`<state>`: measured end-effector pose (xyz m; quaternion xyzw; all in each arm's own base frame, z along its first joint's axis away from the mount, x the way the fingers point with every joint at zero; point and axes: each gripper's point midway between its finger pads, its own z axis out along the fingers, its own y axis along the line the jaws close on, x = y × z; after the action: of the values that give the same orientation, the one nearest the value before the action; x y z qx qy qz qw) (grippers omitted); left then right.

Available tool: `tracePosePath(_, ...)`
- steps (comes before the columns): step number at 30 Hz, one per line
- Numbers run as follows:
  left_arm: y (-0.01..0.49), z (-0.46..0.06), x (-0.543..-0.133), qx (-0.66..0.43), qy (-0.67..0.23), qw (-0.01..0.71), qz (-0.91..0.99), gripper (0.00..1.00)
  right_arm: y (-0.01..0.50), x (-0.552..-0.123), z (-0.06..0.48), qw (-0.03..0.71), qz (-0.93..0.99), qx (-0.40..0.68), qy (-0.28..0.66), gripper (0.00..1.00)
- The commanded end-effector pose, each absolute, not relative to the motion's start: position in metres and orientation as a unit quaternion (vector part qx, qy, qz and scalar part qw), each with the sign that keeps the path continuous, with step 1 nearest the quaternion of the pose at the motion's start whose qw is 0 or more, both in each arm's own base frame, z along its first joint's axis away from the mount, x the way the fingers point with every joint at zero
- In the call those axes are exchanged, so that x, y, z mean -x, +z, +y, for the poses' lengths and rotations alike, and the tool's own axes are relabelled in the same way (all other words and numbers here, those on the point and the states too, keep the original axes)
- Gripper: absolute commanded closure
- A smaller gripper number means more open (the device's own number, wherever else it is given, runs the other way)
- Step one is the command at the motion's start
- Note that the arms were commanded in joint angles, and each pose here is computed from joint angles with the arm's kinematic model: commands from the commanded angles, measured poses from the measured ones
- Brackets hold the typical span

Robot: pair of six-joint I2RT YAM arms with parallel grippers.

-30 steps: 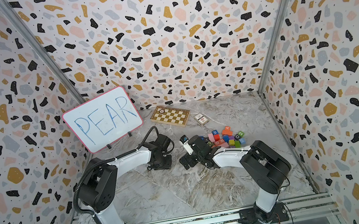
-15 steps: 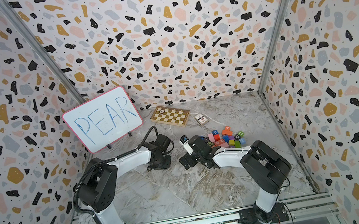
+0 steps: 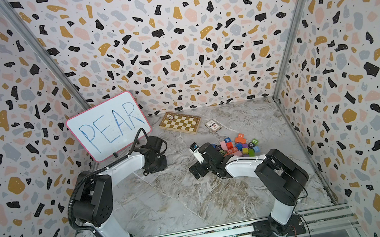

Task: Spell the uppercase word “pear” with letter blocks
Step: Pick up the letter block from the center of the board, then place the letter block at the center of the board.

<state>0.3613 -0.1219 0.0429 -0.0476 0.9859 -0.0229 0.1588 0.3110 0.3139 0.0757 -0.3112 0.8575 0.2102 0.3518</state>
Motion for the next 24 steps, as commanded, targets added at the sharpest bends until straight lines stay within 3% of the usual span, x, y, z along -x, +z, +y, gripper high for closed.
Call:
tracePosePath(1, 0.046, -0.11, -0.371, 0.063, -0.055, 0.152, 0.985, 0.7, 0.099, -0.317, 0.325, 0.371, 0.846, 0.309, 0.226, 0.01)
tracePosePath(8, 0.046, -0.071, -0.392, 0.076, 0.013, 0.127, 0.989, 0.71, 0.099, -0.317, 0.329, 0.371, 0.844, 0.308, 0.235, 0.0)
tracePosePath(24, 0.031, -0.05, -0.413, 0.065, 0.018, 0.115, 0.991, 0.71, 0.099, -0.315, 0.324, 0.372, 0.843, 0.306, 0.239, 0.0)
